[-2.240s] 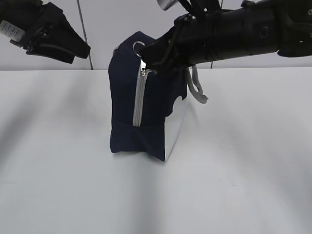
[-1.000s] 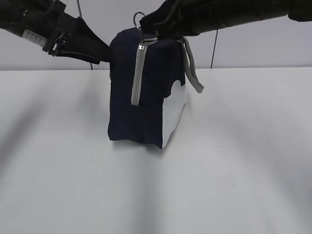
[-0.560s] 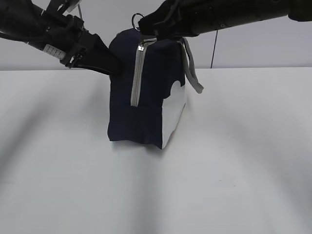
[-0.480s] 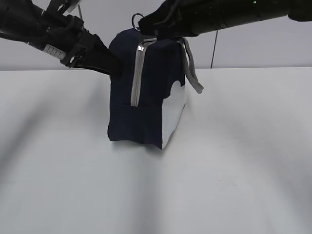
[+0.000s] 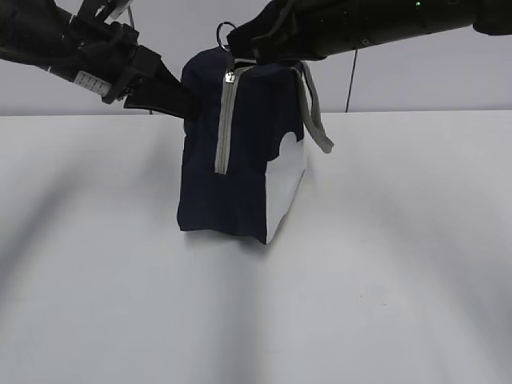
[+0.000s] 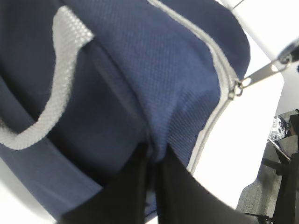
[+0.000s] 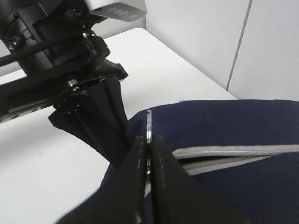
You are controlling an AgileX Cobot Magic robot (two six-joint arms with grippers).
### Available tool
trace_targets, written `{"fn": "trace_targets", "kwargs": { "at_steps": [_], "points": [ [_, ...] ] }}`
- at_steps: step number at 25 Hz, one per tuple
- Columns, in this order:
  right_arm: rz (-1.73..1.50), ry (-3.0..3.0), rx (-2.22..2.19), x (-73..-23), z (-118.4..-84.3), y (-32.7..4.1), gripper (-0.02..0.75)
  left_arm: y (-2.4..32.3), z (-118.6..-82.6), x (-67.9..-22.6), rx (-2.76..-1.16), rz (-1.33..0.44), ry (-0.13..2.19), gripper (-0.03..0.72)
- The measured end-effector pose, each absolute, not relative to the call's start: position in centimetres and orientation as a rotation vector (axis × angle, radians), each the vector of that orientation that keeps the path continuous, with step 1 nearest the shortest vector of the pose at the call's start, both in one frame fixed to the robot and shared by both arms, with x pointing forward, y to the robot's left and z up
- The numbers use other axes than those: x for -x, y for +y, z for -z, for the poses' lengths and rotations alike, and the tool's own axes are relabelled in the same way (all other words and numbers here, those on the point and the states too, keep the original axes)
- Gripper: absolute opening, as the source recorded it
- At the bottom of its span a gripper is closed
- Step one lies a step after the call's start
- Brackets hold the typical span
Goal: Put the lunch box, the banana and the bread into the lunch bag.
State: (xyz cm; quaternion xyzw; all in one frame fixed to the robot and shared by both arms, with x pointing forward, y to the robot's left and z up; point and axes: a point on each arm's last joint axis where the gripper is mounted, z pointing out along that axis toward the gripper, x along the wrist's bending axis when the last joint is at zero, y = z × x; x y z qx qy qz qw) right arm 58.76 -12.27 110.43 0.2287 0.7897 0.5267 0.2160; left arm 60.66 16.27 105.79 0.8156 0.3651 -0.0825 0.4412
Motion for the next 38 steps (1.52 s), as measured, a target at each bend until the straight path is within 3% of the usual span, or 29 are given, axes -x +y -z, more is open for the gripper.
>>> {"fn": "trace_targets", "kwargs": {
  "at_steps": [38],
  "points": [
    [-1.488,2.184,-0.679,-60.1,-110.3,-11.7,-0.016,16.0,-104.6,-59.0,-2.262,0.289,0.841,0.003]
  ]
}}
